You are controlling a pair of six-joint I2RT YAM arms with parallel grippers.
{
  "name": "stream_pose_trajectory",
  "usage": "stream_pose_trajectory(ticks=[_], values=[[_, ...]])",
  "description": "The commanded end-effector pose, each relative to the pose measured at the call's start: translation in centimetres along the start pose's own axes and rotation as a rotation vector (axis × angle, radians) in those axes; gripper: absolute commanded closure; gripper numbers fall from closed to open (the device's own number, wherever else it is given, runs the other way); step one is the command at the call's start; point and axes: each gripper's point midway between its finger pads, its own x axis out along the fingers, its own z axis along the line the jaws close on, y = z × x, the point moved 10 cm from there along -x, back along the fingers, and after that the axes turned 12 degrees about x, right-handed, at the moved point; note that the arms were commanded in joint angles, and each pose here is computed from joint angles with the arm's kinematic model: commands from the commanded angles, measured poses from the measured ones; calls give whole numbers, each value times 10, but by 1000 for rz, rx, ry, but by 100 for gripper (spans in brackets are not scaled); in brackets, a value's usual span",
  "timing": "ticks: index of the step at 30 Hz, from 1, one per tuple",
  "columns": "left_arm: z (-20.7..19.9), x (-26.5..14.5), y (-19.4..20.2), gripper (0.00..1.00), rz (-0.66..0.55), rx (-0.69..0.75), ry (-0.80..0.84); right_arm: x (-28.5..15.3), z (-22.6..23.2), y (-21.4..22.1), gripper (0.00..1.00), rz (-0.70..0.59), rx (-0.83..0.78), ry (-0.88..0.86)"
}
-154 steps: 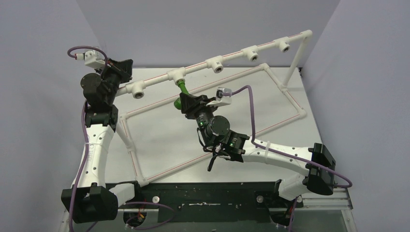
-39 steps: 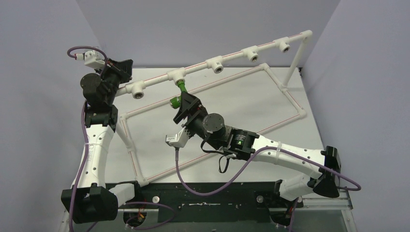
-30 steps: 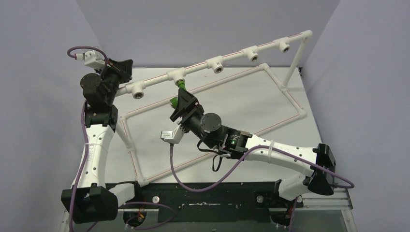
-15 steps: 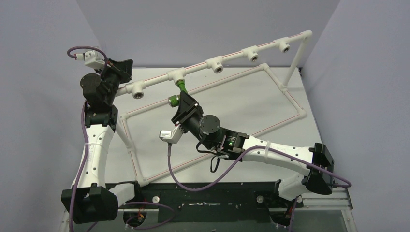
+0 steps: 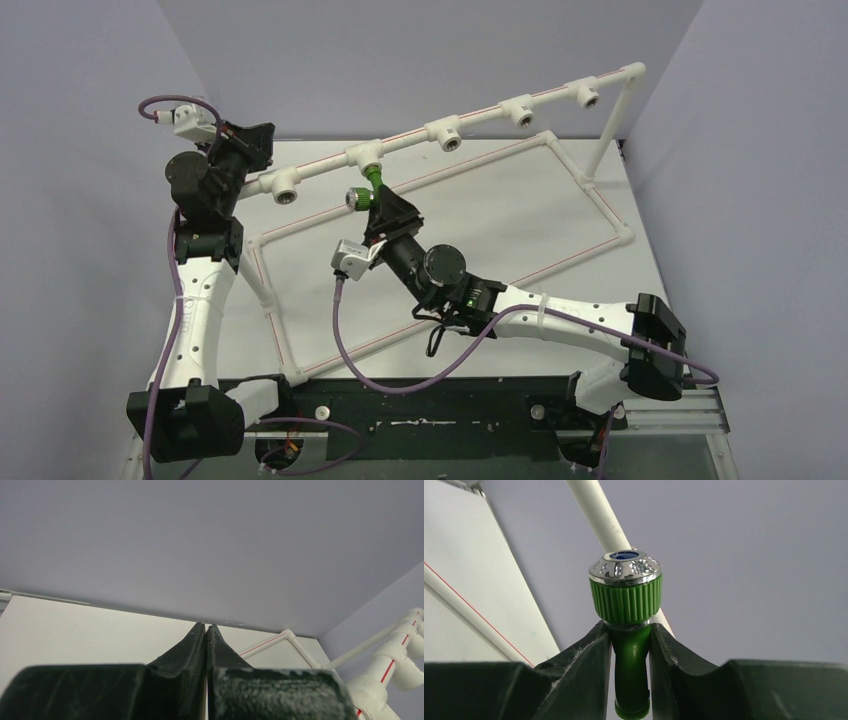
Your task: Install the water faucets
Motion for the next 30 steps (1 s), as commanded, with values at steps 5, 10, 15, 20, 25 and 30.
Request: stream_pose_trajectory(ticks=[5,10,15,20,25,30], values=[[41,-16,124,100,548,-153,-178,5,-9,-20,100,-139,628,226],[40,-16,124,100,546,-154,-174,7,1,-15,100,-159,958,322],[40,-17,124,100,546,-155,-174,10,8,-11,100,-175,1180,390],[40,-17,123,100,543,-154,-170,12,8,-9,100,-177,1390,463],[40,-16,123,100,543,-158,-170,12,6,-8,100,-191,1620,518],[40,-17,123,100,543,-159,-170,12,7,-9,100,-191,1817,558]])
